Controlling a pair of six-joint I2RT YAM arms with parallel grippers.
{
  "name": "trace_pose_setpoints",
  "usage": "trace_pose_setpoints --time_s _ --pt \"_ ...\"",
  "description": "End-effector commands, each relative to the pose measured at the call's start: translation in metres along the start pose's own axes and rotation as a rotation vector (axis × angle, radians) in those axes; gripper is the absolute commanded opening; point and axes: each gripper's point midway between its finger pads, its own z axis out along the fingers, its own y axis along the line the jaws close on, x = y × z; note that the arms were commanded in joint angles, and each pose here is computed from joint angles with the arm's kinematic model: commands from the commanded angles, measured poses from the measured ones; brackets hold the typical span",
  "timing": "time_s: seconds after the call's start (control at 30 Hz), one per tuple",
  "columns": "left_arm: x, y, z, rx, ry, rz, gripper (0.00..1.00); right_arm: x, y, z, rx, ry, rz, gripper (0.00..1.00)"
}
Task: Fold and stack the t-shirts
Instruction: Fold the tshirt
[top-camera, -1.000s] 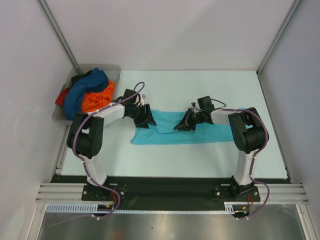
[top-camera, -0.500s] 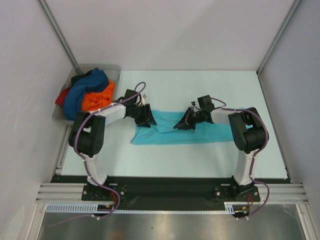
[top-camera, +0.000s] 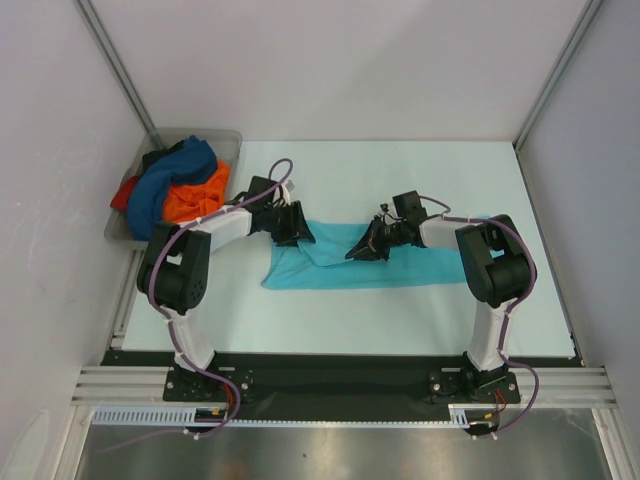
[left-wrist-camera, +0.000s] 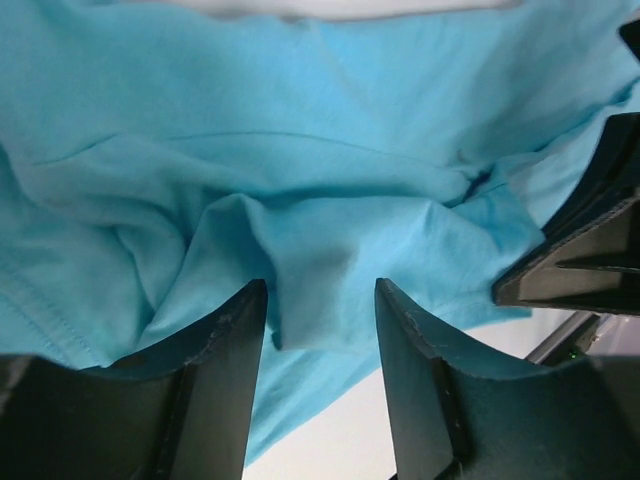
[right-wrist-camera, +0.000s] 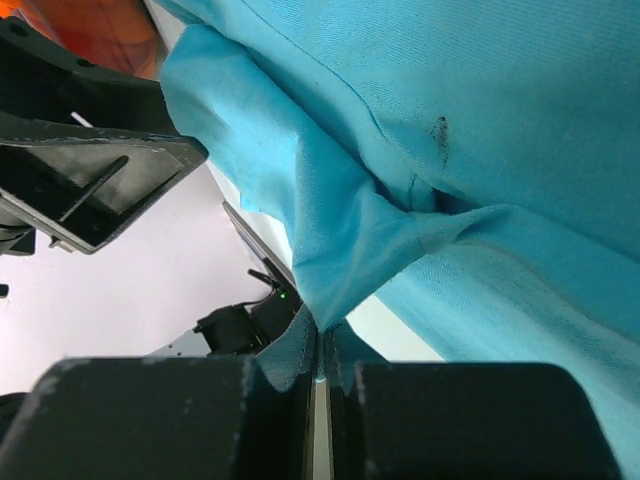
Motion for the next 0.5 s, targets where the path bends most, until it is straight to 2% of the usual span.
trace_pose_setpoints --time_s 0.0,0.07,0.17,0.27,0.3,0.37,0.47 --pt "-0.019 -0.025 -0.003 0.097 -0.060 0.039 0.52 -0.001 0.005 0.001 -0.011 0.005 -0.020 0.00" --pt "-0.017 -0.027 -0.002 0.109 -0.043 0.026 0.50 -0.001 0.006 0.002 -0.011 0.006 -0.023 0.00" --pt "-0.010 -0.023 -0.004 0.087 -0.010 0.009 0.36 -0.003 0.009 0.001 -0.018 0.002 -0.027 0.00" --pt "0.002 -0.014 -0.011 0.010 0.054 -0.037 0.06 -0.007 0.012 -0.002 -0.026 -0.003 -0.029 0.00" --pt "0.003 -0.017 -0.018 -0.004 0.070 -0.048 0.00 -0.007 0.015 -0.003 -0.034 -0.001 -0.033 0.00" --pt "-0.007 -0.028 -0.032 -0.002 0.045 -0.037 0.00 -0.005 0.019 -0.006 -0.039 0.019 -0.046 0.00" --pt "-0.007 -0.032 -0.044 -0.037 0.075 -0.063 0.00 0.004 0.019 -0.012 -0.032 0.058 -0.045 0.00"
